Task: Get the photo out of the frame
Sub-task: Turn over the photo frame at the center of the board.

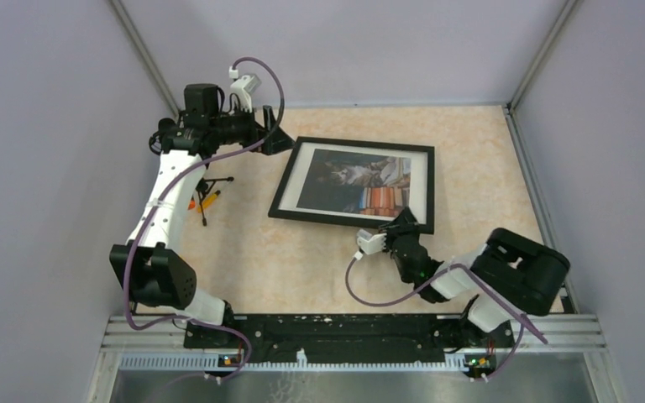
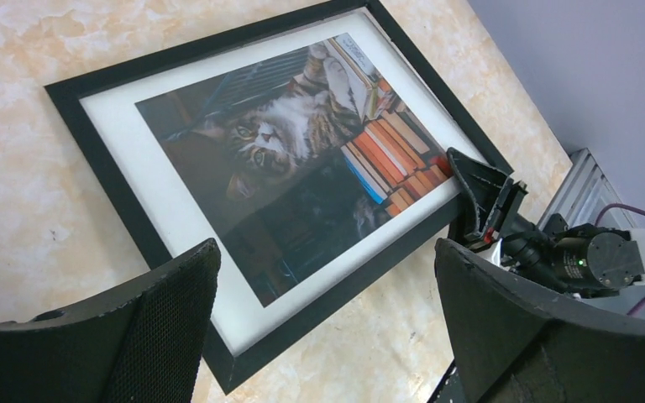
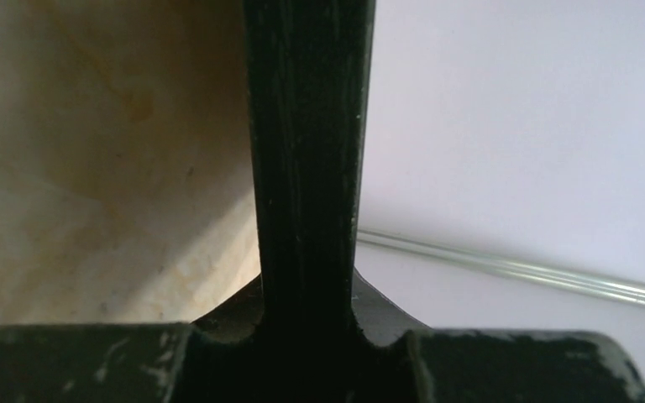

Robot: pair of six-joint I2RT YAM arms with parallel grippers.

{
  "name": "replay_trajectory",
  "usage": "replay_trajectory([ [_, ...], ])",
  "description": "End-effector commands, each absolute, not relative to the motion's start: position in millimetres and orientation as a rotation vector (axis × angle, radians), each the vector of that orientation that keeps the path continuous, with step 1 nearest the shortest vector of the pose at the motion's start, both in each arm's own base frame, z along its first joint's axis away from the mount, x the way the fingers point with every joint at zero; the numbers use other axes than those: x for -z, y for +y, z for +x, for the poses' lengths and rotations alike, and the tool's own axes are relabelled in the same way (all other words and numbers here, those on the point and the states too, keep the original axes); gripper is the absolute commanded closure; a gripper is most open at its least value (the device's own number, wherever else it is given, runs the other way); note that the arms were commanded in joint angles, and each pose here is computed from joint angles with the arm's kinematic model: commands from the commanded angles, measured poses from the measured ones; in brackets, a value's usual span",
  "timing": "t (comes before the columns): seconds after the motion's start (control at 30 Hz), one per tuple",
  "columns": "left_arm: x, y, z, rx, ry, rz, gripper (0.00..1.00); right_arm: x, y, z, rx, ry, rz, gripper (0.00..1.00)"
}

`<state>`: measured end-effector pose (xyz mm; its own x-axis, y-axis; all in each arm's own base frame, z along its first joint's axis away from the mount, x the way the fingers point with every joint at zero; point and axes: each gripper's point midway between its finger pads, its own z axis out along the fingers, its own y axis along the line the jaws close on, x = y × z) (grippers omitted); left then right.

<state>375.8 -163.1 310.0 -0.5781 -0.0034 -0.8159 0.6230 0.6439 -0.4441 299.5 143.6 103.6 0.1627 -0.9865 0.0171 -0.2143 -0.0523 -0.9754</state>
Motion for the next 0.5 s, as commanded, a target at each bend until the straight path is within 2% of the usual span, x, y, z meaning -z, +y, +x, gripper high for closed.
replay_trajectory([
  [0.0, -310.2, -166.8, 373.0, 0.981, 1.989, 0.521, 0.01, -120.8, 160.9, 294.6, 0.987, 1.120, -1.330, 1.00],
  [0.27, -295.5, -164.9, 367.4, 0.974, 2.017, 0.524, 0.01, -82.4, 159.7, 284.0, 1.062, 1.089, -1.407, 1.00],
  [0.37, -293.5, -164.9, 368.2, 0.975, 2.022, 0.526, 0.01, -70.7, 159.6, 278.0, 1.070, 1.082, -1.440, 0.96],
  [0.4, -293.3, -165.1, 368.9, 0.975, 2.021, 0.528, 0.01, -67.3, 160.1, 276.2, 1.066, 1.083, -1.449, 0.92],
  [0.47, -291.8, -165.7, 368.8, 0.983, 2.024, 0.529, 0.01, -62.6, 159.8, 272.4, 1.055, 1.085, -1.466, 0.74],
])
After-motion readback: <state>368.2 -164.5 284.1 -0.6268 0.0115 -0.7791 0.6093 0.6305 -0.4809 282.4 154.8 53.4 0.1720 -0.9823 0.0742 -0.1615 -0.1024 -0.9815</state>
